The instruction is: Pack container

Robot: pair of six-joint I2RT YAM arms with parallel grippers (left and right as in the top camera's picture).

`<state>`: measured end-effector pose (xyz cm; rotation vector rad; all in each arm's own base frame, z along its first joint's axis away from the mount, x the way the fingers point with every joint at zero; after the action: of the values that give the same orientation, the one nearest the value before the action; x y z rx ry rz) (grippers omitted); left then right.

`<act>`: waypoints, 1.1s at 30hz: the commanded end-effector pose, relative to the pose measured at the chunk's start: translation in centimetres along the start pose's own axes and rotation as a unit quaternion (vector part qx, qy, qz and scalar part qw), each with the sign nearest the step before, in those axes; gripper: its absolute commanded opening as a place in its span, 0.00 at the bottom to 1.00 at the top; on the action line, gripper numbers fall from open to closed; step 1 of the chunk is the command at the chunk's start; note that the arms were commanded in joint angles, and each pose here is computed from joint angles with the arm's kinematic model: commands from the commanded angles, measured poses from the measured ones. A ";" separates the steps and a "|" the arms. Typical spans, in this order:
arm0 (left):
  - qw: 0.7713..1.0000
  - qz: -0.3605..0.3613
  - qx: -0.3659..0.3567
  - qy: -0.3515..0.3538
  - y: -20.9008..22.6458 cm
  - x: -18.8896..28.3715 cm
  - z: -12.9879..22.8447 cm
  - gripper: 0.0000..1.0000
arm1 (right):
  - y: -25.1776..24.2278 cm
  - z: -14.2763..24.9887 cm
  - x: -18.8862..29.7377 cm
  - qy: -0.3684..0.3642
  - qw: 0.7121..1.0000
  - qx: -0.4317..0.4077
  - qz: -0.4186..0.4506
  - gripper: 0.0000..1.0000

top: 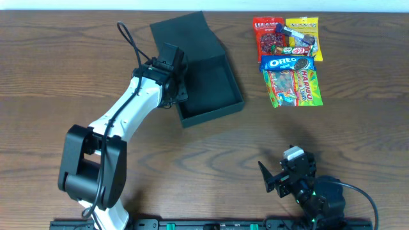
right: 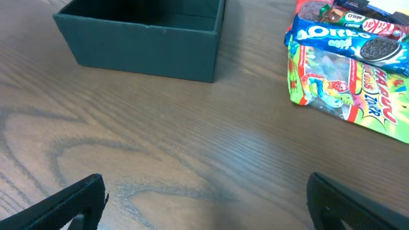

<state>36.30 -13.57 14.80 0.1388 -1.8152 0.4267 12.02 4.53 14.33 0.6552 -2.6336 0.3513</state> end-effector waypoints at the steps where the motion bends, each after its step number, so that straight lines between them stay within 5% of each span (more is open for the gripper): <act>1: 1.000 -0.015 0.003 0.014 0.5 -1.5 0.4 0.38 | 0.1 0.0 0.0 -0.002 1.000 0.006 -0.005 1.00; 9: 0.999 -0.038 -0.004 -0.017 0.7 -1.4 -0.2 0.06 | 0.1 0.0 0.0 -0.002 1.000 0.006 -0.005 0.99; 18: 0.993 -0.044 -0.109 -0.012 0.8 -1.4 -0.1 0.06 | 0.1 0.0 0.0 -0.002 1.000 0.006 -0.005 0.99; 33: 0.983 -0.074 -0.165 -0.027 1.3 -1.4 -0.5 0.06 | 0.1 0.0 0.0 -0.002 1.000 0.006 -0.005 0.99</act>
<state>36.70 -12.74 13.68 0.0531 -1.8838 0.0869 12.02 4.53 14.33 0.6552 -2.6336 0.3513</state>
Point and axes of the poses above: each gripper's point midway between its finger pads, its own x axis back along the fingers, its own y axis along the line the jaws close on, z = x × y, the point moved 9 cm from there along x, back along the fingers, and after that the axes turned 8 degrees about x, right-handed, at the moved point
